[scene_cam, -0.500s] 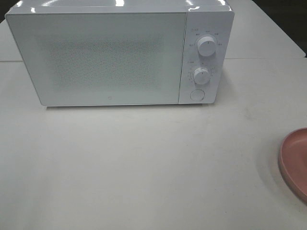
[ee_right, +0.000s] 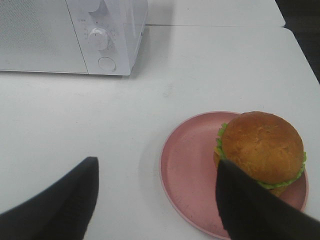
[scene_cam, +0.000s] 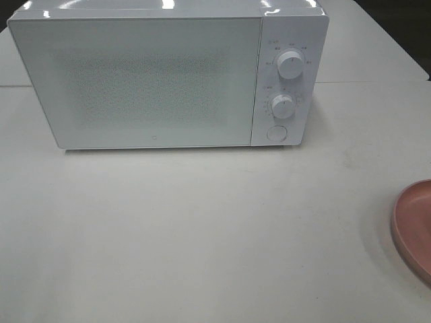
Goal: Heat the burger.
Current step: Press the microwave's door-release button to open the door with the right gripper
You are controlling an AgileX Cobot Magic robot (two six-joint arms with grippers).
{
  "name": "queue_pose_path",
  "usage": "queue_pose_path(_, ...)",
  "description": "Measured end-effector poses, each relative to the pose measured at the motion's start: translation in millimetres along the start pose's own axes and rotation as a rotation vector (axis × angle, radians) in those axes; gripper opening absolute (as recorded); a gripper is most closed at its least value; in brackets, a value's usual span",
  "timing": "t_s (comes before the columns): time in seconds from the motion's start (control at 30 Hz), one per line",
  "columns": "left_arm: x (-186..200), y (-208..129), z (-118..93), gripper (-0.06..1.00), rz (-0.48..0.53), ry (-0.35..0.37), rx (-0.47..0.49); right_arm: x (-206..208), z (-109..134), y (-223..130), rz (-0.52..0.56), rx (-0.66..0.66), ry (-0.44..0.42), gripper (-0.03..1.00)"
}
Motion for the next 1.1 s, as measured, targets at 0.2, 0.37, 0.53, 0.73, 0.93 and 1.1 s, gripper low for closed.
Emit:
queue_pose_path(0.2, 0.0, 0.0, 0.0, 0.99, 0.000, 0.000, 0.000, 0.4, 1.0, 13.0, 0.013, 0.000, -0.001, 0.67)
queue_pose_path(0.37, 0.0, 0.0, 0.0, 0.99, 0.000, 0.000, 0.000, -10.2, 2.4, 30.6, 0.043, 0.000, -0.003, 0.67)
queue_pose_path(0.53, 0.0, 0.0, 0.0, 0.99, 0.000, 0.000, 0.000, -23.6, 3.2, 41.5, 0.068, 0.000, -0.005, 0.70)
queue_pose_path(0.73, 0.0, 0.0, 0.0, 0.99, 0.000, 0.000, 0.000, -50.6, 4.5, 58.1, 0.102, 0.000, -0.008, 0.76)
queue_pose_path(0.93, 0.0, 0.0, 0.0, 0.99, 0.000, 0.000, 0.000, -74.3, 5.5, 70.0, 0.108, 0.000, -0.008, 0.76)
queue_pose_path(1.1, 0.0, 0.0, 0.0, 0.99, 0.000, 0.000, 0.000, -94.6, 6.1, 78.6, 0.104, 0.000, -0.008, 0.76)
Point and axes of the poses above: a point on each arm's last joint axis where the gripper is mounted, x pointing back along that axis away from the gripper, z along the wrist's bending axis when the last joint is at zero, y = z × x, the point moved 1 cm from there along -x, pointing out along that axis toward the gripper
